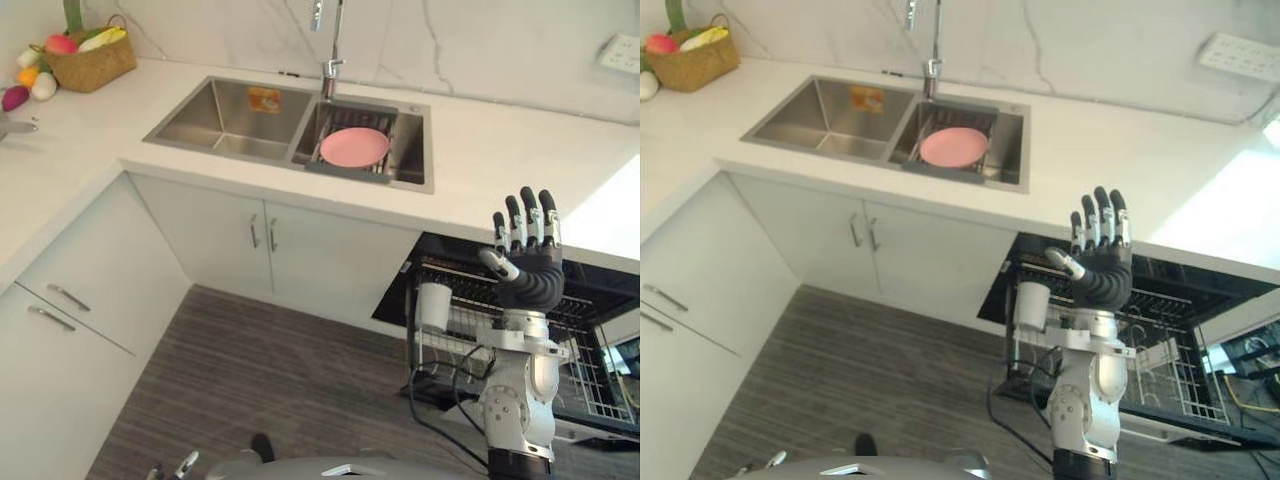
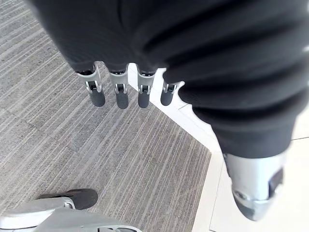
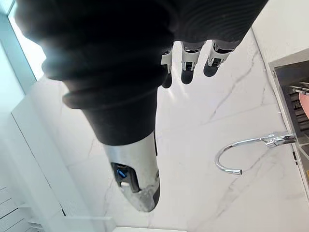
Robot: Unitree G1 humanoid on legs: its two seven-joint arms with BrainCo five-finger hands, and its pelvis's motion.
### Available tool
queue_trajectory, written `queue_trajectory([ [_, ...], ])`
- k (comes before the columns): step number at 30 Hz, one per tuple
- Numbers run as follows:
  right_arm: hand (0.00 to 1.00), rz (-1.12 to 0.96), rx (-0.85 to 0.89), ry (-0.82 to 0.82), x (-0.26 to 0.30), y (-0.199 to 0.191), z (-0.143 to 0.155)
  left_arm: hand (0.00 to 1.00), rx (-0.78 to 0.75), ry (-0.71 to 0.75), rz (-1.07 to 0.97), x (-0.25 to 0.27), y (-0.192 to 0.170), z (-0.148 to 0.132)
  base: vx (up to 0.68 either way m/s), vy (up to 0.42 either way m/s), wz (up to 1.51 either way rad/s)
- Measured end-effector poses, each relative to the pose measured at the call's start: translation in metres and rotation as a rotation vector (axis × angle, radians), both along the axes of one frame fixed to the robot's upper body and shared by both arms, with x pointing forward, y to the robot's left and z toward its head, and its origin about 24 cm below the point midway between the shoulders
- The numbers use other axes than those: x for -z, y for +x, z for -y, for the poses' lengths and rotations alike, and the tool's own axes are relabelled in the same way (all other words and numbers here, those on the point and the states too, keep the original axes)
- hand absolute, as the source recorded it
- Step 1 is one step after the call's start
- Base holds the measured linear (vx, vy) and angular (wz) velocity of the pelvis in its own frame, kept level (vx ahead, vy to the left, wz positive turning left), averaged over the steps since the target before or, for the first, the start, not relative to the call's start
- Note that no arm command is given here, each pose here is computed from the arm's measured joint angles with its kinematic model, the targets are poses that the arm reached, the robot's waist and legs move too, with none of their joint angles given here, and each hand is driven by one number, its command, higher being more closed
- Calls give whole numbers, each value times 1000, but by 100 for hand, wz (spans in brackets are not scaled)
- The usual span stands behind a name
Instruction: Walk over to the sink, pick up the cup, carry it to the dishwasher, place the cup inside the dishwasher, then close the dishwasher door
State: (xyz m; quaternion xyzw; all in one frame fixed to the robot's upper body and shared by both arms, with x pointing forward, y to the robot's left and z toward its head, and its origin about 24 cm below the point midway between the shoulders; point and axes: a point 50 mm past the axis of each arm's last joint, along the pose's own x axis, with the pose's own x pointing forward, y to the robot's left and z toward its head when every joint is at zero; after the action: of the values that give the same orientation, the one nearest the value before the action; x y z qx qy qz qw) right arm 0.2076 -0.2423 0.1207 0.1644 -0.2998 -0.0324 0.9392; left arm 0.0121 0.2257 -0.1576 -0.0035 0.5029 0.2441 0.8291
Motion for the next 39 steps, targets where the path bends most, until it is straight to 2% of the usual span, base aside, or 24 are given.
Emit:
queue_trajectory([
  [18,0,-53,131,69,5,-7,8,0,73,-23,-50,5,-6,17,-35,-2,-4],
  [23,0,41,166,86,-14,-8,6,0,55,-51,-68,7,-9,25,39,64,-37],
  [27,0,97,152,103,-23,0,1,0,24,-98,-132,10,-30,41,167,287,-106],
  [31,0,110,132,122,-23,1,-6,0,38,-71,-152,9,-30,27,210,171,-65],
  [36,0,31,164,175,-5,-8,-5,0,83,-46,-81,7,3,9,199,167,-14],
  [39,0,33,173,173,-5,-9,-4,0,111,-34,-59,4,10,4,277,150,-22],
])
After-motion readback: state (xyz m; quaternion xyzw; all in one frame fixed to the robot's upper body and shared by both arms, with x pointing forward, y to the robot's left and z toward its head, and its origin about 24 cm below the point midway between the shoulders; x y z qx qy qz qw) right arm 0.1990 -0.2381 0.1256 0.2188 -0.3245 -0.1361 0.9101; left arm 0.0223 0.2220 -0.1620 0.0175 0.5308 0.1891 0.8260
